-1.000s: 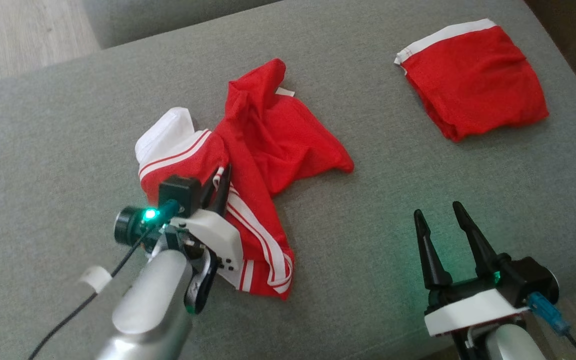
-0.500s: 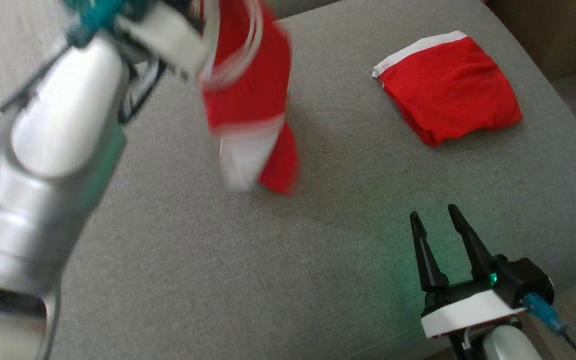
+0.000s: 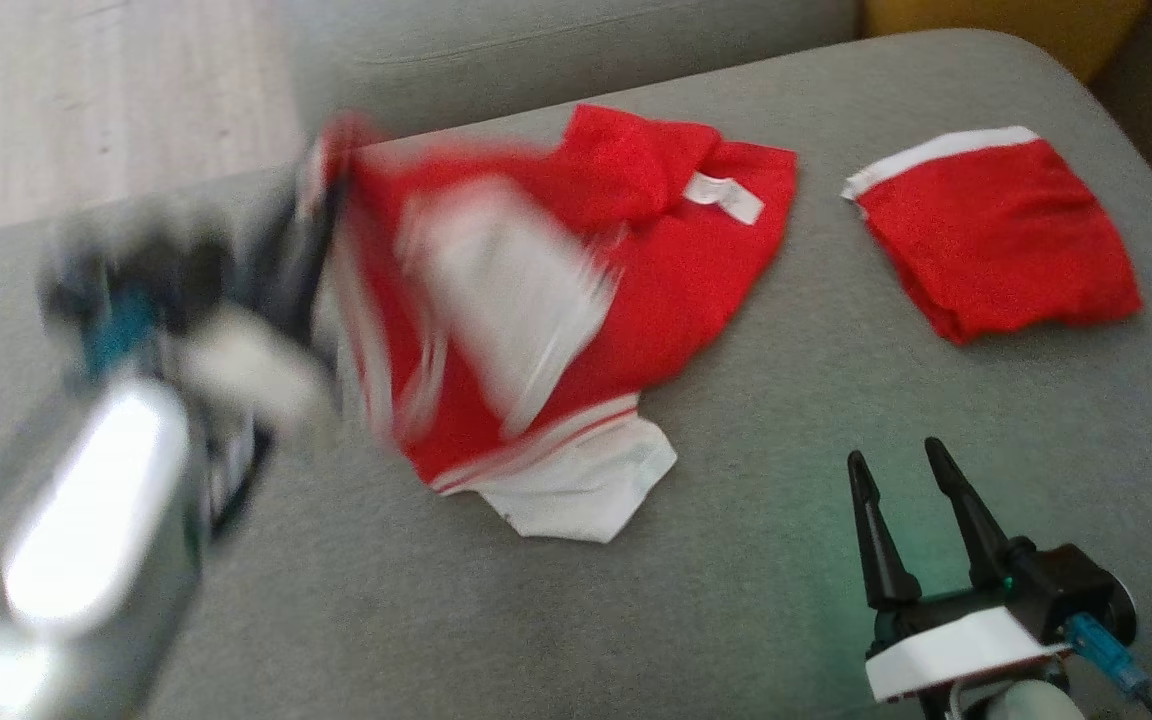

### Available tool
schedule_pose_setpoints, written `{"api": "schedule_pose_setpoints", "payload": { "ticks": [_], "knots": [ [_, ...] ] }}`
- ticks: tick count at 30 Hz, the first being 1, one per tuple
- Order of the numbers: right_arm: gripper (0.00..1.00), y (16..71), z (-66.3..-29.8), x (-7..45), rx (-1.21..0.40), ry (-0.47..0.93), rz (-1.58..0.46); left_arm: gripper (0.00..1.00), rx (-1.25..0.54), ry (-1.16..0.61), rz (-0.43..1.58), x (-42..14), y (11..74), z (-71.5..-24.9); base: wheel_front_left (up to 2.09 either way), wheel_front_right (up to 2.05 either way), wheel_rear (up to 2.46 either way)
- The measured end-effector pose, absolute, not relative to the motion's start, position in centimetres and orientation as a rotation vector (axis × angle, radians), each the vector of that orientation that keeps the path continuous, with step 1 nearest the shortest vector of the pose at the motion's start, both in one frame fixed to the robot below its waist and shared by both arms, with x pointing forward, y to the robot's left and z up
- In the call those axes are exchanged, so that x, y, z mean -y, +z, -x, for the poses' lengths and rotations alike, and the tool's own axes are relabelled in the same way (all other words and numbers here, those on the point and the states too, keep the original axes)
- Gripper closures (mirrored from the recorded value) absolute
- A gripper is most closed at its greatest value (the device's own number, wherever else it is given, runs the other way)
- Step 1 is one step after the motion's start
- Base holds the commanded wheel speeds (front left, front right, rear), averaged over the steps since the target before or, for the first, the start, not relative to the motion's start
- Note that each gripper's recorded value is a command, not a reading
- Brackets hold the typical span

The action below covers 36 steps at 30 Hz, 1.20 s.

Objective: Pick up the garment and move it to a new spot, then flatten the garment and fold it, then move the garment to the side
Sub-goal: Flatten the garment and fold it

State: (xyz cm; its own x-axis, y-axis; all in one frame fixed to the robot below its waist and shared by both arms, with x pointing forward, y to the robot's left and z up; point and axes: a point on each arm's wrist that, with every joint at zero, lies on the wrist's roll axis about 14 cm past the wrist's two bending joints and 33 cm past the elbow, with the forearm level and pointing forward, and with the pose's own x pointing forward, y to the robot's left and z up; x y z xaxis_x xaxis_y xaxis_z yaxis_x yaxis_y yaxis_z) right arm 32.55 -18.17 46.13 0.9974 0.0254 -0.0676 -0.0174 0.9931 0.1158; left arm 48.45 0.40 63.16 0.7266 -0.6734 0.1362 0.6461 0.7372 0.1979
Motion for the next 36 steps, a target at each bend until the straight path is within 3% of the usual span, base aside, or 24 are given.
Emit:
{"api": "schedule_pose_setpoints", "payload": {
  "ticks": [4,8,9,10,20,28,33,36],
  "knots": [
    [0.0,45.6,-33.2,16.5,-0.086,0.081,-0.101,1.0,-0.168,-0.547,0.019,-7.8,48.8,-42.6,0.0,0.0,0.0],
    [0.0,45.2,-33.5,15.2,-0.102,0.129,-0.098,1.0,-0.245,-0.414,0.056,-12.0,44.9,-39.5,0.0,0.0,0.0],
    [0.0,45.0,-33.6,14.9,-0.108,0.141,-0.096,0.62,-0.235,-0.385,0.06,-12.7,44.8,-39.3,0.0,0.0,0.0],
    [0.0,44.8,-33.6,14.5,-0.114,0.155,-0.094,0.0,-0.223,-0.353,0.062,-13.5,45.0,-39.3,0.0,0.0,0.0],
    [0.0,44.7,-34.3,12.2,-0.118,0.242,-0.087,0.0,-0.107,-0.142,0.113,-15.2,46.7,-37.3,0.0,0.0,0.0],
    [0.0,44.5,-34.4,11.7,-0.127,0.257,-0.089,0.0,-0.156,-0.388,0.053,-7.8,44.5,-33.1,0.0,0.0,0.0],
    [0.0,44.0,-34.4,11.5,-0.141,0.261,-0.091,0.0,-0.159,-0.561,-0.057,-4.1,43.5,-32.8,0.0,0.0,0.0],
    [0.0,43.9,-34.3,11.6,-0.146,0.258,-0.092,0.0,-0.217,-0.62,-0.025,-2.1,42.7,-32.8,0.0,0.0,0.0]
  ]
}}
